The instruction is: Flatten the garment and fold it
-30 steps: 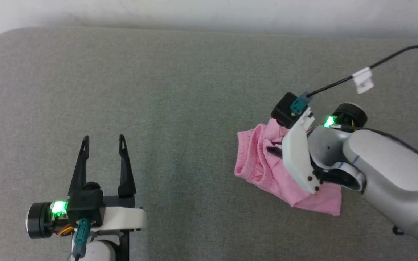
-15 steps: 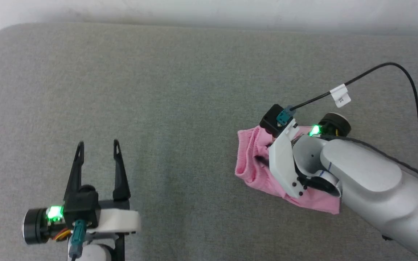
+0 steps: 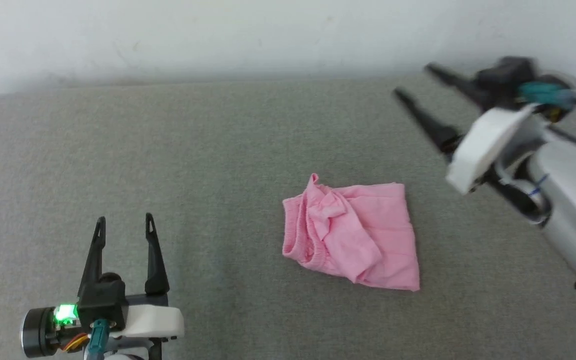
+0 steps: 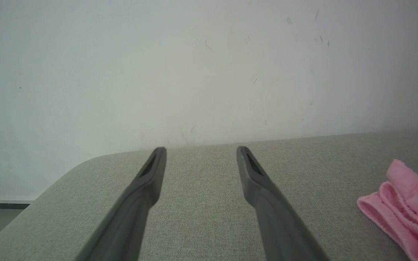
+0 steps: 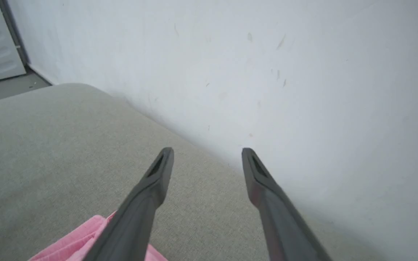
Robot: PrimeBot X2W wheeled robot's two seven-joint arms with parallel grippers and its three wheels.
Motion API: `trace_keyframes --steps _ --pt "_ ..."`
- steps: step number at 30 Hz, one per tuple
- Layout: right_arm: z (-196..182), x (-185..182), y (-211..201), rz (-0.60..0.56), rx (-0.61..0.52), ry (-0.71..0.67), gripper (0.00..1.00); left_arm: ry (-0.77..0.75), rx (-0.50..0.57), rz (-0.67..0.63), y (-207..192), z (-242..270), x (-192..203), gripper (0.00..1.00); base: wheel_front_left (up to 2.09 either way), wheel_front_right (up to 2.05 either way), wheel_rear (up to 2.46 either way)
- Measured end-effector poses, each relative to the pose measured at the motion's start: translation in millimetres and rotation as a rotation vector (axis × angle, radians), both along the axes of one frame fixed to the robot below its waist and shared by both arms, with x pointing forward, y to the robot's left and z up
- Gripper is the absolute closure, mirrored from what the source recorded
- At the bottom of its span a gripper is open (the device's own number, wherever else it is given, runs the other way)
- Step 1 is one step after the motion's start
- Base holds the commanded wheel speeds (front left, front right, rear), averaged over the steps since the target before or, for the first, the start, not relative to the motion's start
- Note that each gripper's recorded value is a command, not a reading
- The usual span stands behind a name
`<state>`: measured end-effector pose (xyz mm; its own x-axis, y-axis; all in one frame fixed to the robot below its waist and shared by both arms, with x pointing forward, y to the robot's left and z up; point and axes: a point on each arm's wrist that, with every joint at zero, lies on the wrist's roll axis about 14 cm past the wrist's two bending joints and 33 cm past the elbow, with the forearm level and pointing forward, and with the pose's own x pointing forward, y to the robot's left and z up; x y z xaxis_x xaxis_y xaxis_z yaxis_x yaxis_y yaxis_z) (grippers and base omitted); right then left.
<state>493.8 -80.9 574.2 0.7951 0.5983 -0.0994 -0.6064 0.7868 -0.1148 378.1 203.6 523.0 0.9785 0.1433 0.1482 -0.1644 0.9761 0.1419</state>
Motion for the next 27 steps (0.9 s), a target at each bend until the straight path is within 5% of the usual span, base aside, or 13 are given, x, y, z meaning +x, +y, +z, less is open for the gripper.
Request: trace_keyframes --steps 5,12,17,27 --pt "37 1 -65 -0.191 0.120 -0.187 0.00 -0.034 -0.003 -0.026 -8 11 0 0.00 0.00 0.00 0.00" --pt "22 -22 -96 -0.327 0.231 -0.164 0.00 -0.057 -0.005 -0.037 -11 19 -2 0.00 0.00 0.00 0.00" --pt "-6 -26 -78 -0.284 0.158 0.039 0.00 -0.052 -0.006 -0.036 -10 17 -2 0.00 0.00 0.00 0.00" --pt "-105 -49 -45 -0.112 -0.185 0.647 0.00 -0.036 -0.014 -0.019 -5 11 4 0.00 0.00 0.00 0.00"
